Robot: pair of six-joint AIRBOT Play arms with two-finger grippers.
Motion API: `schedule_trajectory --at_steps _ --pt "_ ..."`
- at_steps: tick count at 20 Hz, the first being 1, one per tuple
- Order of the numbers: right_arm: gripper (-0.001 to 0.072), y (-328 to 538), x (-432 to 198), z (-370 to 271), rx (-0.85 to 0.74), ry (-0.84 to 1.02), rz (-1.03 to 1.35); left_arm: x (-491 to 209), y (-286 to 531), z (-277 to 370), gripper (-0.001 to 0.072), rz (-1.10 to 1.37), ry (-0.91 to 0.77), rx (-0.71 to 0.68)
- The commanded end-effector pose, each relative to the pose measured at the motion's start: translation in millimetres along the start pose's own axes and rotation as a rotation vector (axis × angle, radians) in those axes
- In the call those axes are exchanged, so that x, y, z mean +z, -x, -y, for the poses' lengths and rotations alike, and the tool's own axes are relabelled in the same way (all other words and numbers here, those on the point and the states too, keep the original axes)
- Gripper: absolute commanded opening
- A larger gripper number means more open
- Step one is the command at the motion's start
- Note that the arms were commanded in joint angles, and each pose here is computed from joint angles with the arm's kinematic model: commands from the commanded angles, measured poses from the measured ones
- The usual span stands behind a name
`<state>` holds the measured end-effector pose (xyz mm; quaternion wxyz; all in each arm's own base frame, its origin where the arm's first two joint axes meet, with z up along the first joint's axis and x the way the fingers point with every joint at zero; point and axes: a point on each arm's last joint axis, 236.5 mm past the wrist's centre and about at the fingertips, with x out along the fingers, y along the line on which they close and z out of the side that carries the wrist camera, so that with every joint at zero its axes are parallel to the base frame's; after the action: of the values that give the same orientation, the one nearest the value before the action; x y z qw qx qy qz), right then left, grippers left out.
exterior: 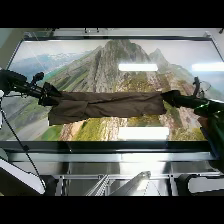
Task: Fold the shirts.
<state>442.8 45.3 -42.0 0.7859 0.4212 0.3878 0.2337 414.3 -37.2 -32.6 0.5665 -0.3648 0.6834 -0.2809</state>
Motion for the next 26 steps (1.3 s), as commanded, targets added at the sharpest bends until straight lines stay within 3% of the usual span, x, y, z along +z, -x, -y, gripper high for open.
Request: schedule_trajectory --at_steps 1,4,5,6,8,10,19,21,22,23,26 --pt "0.0577 29.1 24.1 -15.2 -0.022 0.016 0.018 1.7 13.7 34.7 0.072 0.056 -0.06 -0.06" --pt "0.0593 53.0 28.8 22.7 -0.217 -0.027 -0.055 -4.5 39.5 50.9 0.0716 0.118 -0.1 -0.044" --pt "0.0652 54.9 24.9 34.9 -0.265 -0.045 -0.086 -6.5 50.8 56.9 0.0672 0.151 -0.116 -0.034" --pt "0.0652 52.4 20.1 44.1 -0.281 -0.066 -0.108 -10.1 62.4 63.5 0.0607 0.182 -0.133 -0.022" --pt "0.0652 40.6 7.0 60.0 -0.277 -0.111 -0.15 -19.6 75.8 74.6 0.0578 0.224 -0.162 0.015" --pt "0.0652 24.2 -13.1 71.9 -0.264 -0.152 -0.217 -27.4 78.7 84.6 0.0005 0.266 -0.192 0.029" --pt "0.0612 -45.2 -60.5 20.7 -0.165 -0.096 -0.396 -59.6 3.4 95.0 0.0014 0.143 -0.176 0.012" --pt "0.0339 -54.2 -68.5 2.0 -0.117 -0.092 -0.427 -54.9 -23.6 102.3 0.0015 0.137 -0.199 0.029" --pt "0.0093 -56.6 -69.9 -8.9 -0.078 -0.08 -0.436 -51.5 -37.0 106.4 0.0015 0.142 -0.214 0.041" --pt "0.0021 -57.0 -67.8 -21.7 -0.029 -0.081 -0.436 -47.4 -48.6 108.5 0.0015 0.148 -0.225 0.051" --pt "0.0019 -37.6 -58.3 -54.2 0.076 -0.071 -0.473 -34.7 -107.0 113.3 0.0012 0.122 -0.261 0.088"
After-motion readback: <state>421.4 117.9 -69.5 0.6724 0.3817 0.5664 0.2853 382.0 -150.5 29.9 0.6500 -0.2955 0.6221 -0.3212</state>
